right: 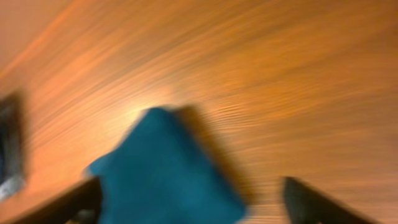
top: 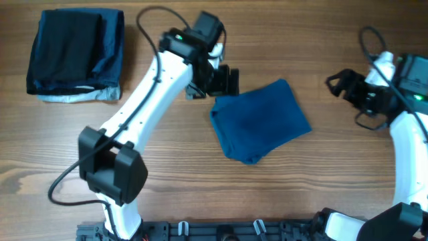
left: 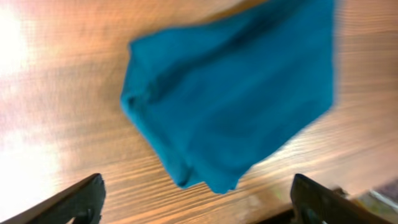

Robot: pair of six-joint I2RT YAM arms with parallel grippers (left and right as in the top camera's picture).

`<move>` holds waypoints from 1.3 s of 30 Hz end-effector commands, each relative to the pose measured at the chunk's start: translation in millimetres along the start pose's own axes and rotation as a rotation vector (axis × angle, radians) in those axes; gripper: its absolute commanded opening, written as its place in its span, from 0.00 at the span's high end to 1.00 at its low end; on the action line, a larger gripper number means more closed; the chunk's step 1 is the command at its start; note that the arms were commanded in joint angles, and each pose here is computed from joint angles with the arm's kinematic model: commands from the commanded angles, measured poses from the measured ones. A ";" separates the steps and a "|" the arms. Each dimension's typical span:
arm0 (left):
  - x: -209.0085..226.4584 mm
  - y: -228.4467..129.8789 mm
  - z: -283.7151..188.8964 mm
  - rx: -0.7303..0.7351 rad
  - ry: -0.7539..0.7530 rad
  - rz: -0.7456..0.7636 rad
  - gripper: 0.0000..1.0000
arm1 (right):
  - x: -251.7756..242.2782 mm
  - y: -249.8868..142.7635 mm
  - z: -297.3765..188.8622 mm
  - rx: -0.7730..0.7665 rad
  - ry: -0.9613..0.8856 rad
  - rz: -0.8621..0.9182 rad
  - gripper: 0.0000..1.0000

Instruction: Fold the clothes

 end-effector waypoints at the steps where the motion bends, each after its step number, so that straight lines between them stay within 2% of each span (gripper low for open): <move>1: 10.2 -15.9 30.5 0.006 0.177 -0.228 0.00 | -27.5 6.4 -10.2 -0.048 -0.189 0.043 0.01; 2: 11.6 -22.4 38.9 0.014 0.206 -0.262 0.00 | -29.0 6.5 -10.8 -0.050 -0.191 0.047 0.01; 10: 0.9 -64.8 95.1 0.069 0.239 -0.230 0.00 | -29.0 6.6 -10.8 -0.050 -0.191 0.047 0.00; 12: 0.7 -67.0 101.9 0.061 0.228 -0.274 0.00 | -29.0 6.5 -10.7 -0.050 -0.191 0.048 0.00; 20: -6.0 -69.0 117.6 0.052 0.194 -0.245 0.00 | -29.0 6.6 -10.8 -0.050 -0.191 0.047 0.00; 31: 9.2 -71.5 166.2 0.126 0.289 -0.288 0.01 | -29.0 6.5 -10.7 -0.050 -0.191 0.047 0.00; 32: 9.4 -70.2 170.8 0.123 0.285 -0.286 0.04 | -29.0 6.6 -10.8 -0.050 -0.191 0.047 0.00; 35: 6.8 -65.6 176.5 0.103 0.259 -0.280 0.33 | -29.0 6.5 -10.7 -0.050 -0.191 0.047 0.00; 39: 5.1 -62.6 177.3 0.084 0.247 -0.275 0.62 | -29.0 6.6 -10.8 -0.050 -0.191 0.048 0.00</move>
Point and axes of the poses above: each gripper's point midway between its finger pads, its own z axis out along the fingers, its own x axis along the line the jaws close on, y = z × x, the point moved 9 cm from there along -z, back along the fingers, and after that the axes turned 4 degrees about -z, right-handed, at the moved point
